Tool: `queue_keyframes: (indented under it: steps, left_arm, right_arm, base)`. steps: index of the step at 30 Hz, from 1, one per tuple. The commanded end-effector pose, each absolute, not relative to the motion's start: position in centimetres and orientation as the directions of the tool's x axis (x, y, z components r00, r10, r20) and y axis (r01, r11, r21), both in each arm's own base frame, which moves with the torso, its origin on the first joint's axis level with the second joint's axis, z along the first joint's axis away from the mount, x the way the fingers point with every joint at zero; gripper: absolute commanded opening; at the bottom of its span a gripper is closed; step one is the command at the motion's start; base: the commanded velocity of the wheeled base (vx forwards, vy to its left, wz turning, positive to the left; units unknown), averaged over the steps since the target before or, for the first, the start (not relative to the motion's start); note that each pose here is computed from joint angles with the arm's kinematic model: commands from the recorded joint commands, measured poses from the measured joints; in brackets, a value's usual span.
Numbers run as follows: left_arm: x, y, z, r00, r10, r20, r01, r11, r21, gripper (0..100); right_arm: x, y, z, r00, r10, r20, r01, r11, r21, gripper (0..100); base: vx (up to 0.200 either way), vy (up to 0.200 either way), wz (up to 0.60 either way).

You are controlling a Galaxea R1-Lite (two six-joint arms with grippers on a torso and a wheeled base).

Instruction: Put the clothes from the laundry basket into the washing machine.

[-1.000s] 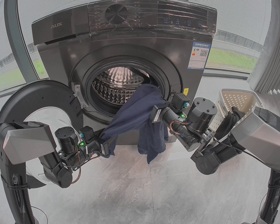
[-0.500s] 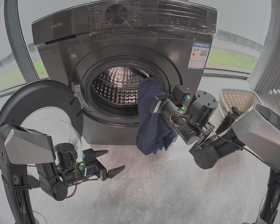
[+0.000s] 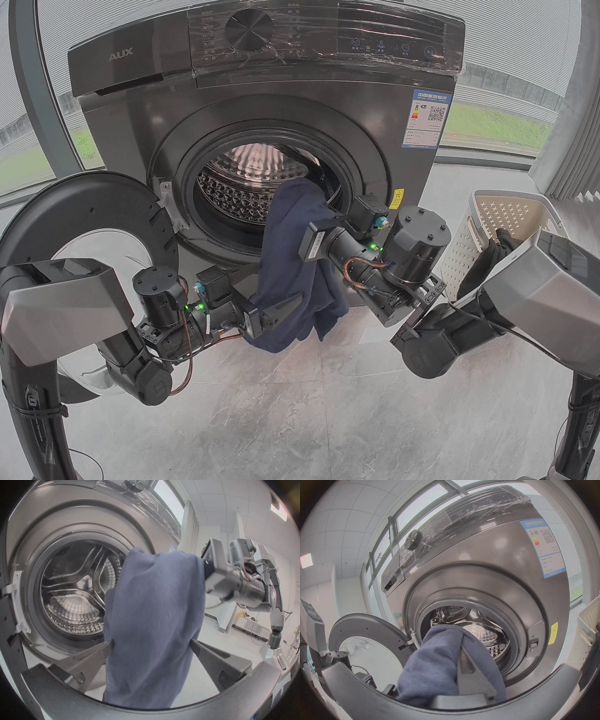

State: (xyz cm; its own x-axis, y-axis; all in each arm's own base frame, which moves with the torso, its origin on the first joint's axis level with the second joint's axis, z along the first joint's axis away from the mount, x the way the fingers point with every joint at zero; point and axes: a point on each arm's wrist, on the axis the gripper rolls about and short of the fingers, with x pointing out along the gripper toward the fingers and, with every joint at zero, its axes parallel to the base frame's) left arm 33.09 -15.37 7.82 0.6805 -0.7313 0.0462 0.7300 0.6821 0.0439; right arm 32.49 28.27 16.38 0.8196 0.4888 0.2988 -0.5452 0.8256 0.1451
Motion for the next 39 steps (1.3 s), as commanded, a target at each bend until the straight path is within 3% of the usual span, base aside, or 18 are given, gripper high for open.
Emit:
queue_keyframes:
  steps: [1, 8, 15, 26, 27, 35, 39]
  left_arm:
    - [33.4, -16.8, 8.8, 0.658, -0.747, 0.097, 0.745, 0.664, 0.058, 100]
    - [34.9, -18.1, 8.3, 0.655, -0.745, 0.126, 0.745, 0.664, 0.061, 100]
    - [37.2, -18.5, 6.4, 0.696, -0.705, 0.132, 0.705, 0.707, 0.057, 100]
    - [40.4, -17.4, 5.7, 0.776, -0.604, 0.181, 0.604, 0.795, 0.059, 100]
    - [41.0, -17.0, 5.6, 0.794, -0.576, 0.192, 0.577, 0.815, 0.058, 0]
    - [42.0, -15.5, 6.0, 0.817, -0.535, 0.215, 0.537, 0.842, 0.054, 0]
    - [42.0, -15.1, 6.4, 0.831, -0.508, 0.226, 0.512, 0.858, 0.046, 0]
  right_arm:
    - [32.0, 29.4, 15.5, 0.811, 0.514, 0.280, -0.564, 0.813, 0.143, 0]
    - [31.0, 30.7, 15.0, 0.793, 0.545, 0.271, -0.593, 0.792, 0.145, 0]
    - [30.0, 31.3, 15.6, 0.778, 0.562, 0.281, -0.615, 0.773, 0.157, 0]
    - [29.3, 31.3, 15.8, 0.784, 0.553, 0.281, -0.609, 0.771, 0.183, 0]
    - [29.2, 31.2, 16.0, 0.785, 0.551, 0.283, -0.609, 0.772, 0.185, 0]
    - [29.2, 29.2, 16.6, 0.807, 0.524, 0.272, -0.580, 0.791, 0.194, 0]
    - [30.3, 26.0, 15.2, 0.857, 0.475, 0.200, -0.509, 0.841, 0.182, 0]
  base:
    - [0.000, 0.000, 0.00]
    - [0.000, 0.000, 0.00]
    - [0.000, 0.000, 0.00]
    - [0.000, 0.000, 0.00]
    - [0.000, 0.000, 0.00]
    - [0.000, 0.000, 0.00]
    - [0.000, 0.000, 0.00]
